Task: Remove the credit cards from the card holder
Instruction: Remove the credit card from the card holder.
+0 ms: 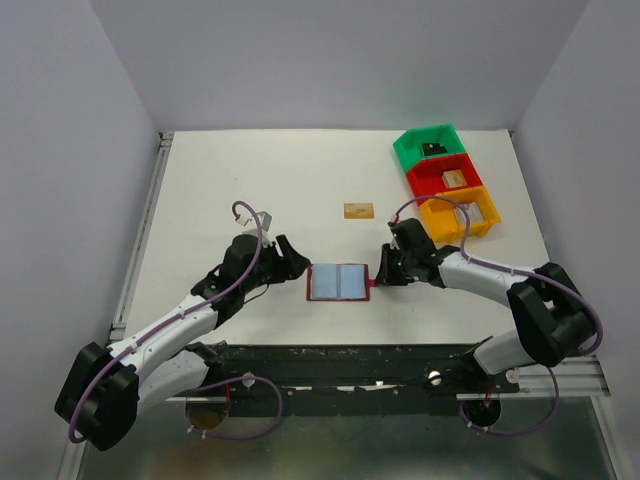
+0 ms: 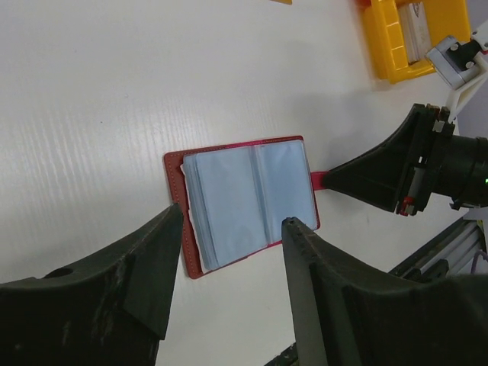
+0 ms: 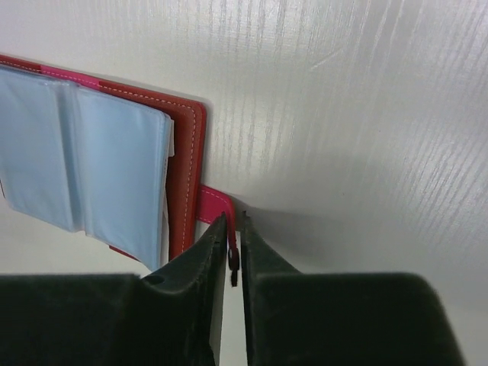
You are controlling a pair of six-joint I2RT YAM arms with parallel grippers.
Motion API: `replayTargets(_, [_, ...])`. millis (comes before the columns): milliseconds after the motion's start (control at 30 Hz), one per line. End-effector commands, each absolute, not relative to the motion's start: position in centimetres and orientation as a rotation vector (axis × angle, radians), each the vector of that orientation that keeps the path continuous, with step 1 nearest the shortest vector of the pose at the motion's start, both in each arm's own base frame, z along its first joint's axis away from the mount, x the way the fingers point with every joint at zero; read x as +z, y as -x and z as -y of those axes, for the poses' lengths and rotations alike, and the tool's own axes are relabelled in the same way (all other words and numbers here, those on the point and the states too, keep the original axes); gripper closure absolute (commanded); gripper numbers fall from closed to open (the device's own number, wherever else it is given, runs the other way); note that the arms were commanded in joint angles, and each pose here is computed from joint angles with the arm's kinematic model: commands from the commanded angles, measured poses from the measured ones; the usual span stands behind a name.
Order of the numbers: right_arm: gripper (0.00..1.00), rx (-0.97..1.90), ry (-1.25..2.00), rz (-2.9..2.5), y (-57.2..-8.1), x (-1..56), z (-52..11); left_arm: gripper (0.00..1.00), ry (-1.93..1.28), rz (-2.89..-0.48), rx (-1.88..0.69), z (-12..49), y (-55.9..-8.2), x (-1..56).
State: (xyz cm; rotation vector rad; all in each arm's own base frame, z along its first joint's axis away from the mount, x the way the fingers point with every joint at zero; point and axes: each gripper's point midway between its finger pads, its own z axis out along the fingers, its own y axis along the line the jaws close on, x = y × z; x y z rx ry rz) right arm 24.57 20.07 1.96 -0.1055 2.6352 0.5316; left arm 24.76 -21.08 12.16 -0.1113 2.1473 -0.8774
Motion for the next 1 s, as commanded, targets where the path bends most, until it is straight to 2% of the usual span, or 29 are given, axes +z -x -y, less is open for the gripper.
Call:
replayTargets(0, [0.86, 0.577, 0.133, -2.597, -25.2, 2.7, -20.9, 0.37, 0.026, -2.129, -0.908, 21.9, -24.4, 12.7])
replayTargets(100, [0.99, 0.637, 0.166, -2.553, -25.1, 3.9, -21.5, 0.34, -0.039, -2.139, -0.910, 22.4, -24.4, 12.7])
replayTargets(200, [1.00, 0.678, 0.201, -2.512, -25.1, 5.2, -21.9, 0.28, -0.081, -2.159, -0.947, 23.3, -24.4, 12.7])
replayTargets(433, [1.00, 0.791, 0.272, -2.433, -24.4, 7.4, -22.9, 0.24, -0.118, -2.185, -0.996, 24.5, -24.4, 12.4])
replayTargets(967, [1.00, 0.879, 0.271, -2.413, -23.5, 7.5, -23.6, 0.23, -0.080, -2.307, -0.952, 24.7, -25.0, 9.5])
